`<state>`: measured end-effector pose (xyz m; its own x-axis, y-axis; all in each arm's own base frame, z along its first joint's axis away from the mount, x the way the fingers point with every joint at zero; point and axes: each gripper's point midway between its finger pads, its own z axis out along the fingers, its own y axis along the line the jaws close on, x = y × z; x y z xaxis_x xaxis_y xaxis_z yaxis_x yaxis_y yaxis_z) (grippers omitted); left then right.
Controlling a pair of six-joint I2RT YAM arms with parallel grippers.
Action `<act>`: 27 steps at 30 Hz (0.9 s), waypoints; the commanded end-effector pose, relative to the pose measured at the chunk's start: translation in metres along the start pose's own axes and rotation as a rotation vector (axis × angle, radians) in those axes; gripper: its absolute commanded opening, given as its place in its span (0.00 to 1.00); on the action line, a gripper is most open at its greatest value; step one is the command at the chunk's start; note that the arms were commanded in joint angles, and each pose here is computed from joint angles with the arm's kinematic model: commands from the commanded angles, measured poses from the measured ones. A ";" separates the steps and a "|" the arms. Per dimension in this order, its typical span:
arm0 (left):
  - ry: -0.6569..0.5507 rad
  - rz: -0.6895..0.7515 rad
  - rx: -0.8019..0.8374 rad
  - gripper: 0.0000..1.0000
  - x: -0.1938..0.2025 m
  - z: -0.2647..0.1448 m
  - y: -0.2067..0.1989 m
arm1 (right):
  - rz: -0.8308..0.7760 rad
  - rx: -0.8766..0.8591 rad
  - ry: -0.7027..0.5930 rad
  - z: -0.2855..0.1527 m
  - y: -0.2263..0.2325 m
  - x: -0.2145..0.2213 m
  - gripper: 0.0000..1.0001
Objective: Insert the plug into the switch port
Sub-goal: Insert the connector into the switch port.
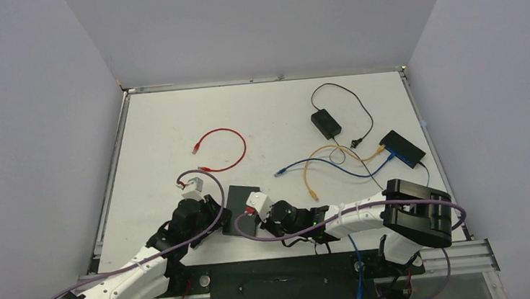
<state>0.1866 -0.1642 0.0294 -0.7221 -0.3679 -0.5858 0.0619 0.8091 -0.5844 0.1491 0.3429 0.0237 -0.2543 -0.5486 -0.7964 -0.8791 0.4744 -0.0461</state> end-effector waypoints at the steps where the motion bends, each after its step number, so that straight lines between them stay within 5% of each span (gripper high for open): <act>1: 0.267 -0.035 0.309 0.23 0.048 -0.025 -0.060 | 0.106 -0.004 -0.624 -0.018 -0.005 -0.188 0.00; 27: 0.297 -0.043 0.366 0.19 0.059 -0.027 -0.073 | 0.054 -0.085 -0.798 -0.032 -0.007 -0.278 0.00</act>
<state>0.2044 -0.1517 0.0287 -0.6390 -0.4195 -0.6447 0.0171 0.8302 -0.5572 0.1653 0.3632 0.0279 -0.2718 -0.5814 -0.7669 -0.9006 0.4344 -0.0102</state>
